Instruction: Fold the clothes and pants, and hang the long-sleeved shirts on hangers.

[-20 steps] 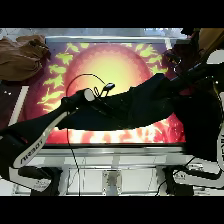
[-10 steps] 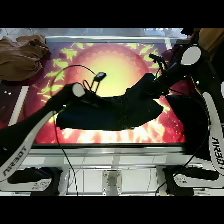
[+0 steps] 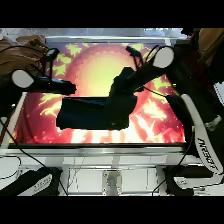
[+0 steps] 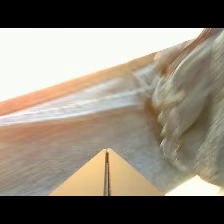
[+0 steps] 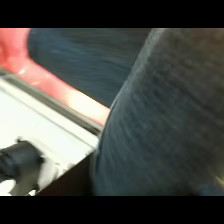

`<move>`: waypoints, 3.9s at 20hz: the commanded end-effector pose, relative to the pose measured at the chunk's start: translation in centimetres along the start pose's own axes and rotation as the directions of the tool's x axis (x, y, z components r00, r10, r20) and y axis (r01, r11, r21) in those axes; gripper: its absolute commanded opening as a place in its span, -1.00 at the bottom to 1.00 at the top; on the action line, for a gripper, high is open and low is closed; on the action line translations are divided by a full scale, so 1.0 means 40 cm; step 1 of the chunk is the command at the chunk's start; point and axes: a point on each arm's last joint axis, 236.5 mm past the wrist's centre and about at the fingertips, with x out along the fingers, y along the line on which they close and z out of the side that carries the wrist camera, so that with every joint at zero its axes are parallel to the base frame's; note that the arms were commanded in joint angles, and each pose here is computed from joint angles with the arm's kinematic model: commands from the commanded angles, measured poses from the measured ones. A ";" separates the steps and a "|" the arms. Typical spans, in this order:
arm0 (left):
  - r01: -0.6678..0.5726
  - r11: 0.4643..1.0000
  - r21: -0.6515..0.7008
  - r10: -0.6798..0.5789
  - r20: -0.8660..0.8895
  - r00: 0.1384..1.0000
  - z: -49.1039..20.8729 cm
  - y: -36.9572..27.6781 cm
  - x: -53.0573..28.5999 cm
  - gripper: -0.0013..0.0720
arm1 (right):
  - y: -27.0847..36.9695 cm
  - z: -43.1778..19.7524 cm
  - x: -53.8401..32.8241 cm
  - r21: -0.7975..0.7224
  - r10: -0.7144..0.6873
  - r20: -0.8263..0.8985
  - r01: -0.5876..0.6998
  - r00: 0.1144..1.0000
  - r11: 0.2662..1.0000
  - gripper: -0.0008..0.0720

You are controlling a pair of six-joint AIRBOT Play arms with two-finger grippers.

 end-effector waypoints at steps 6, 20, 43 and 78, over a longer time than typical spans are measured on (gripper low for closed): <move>-0.102 0.995 -0.020 0.103 0.069 0.992 0.005 0.072 -0.137 -0.92 | 0.318 0.061 0.206 -0.176 0.302 0.159 -0.274 0.940 0.945 0.52; -0.156 0.988 0.005 0.156 0.040 0.987 -0.013 0.101 -0.144 -0.92 | -0.526 0.006 -0.046 0.159 -0.148 -0.174 0.176 0.973 0.971 0.52; -0.155 0.987 -0.033 0.156 0.037 0.987 -0.014 0.103 -0.142 -0.92 | -0.222 -0.037 0.316 0.090 0.574 -0.271 -0.573 0.773 0.815 -0.87; -0.155 0.987 -0.033 0.156 0.037 0.987 -0.014 0.102 -0.142 -0.92 | -1.021 -0.663 -0.874 0.952 -0.511 0.117 0.051 0.851 0.302 0.39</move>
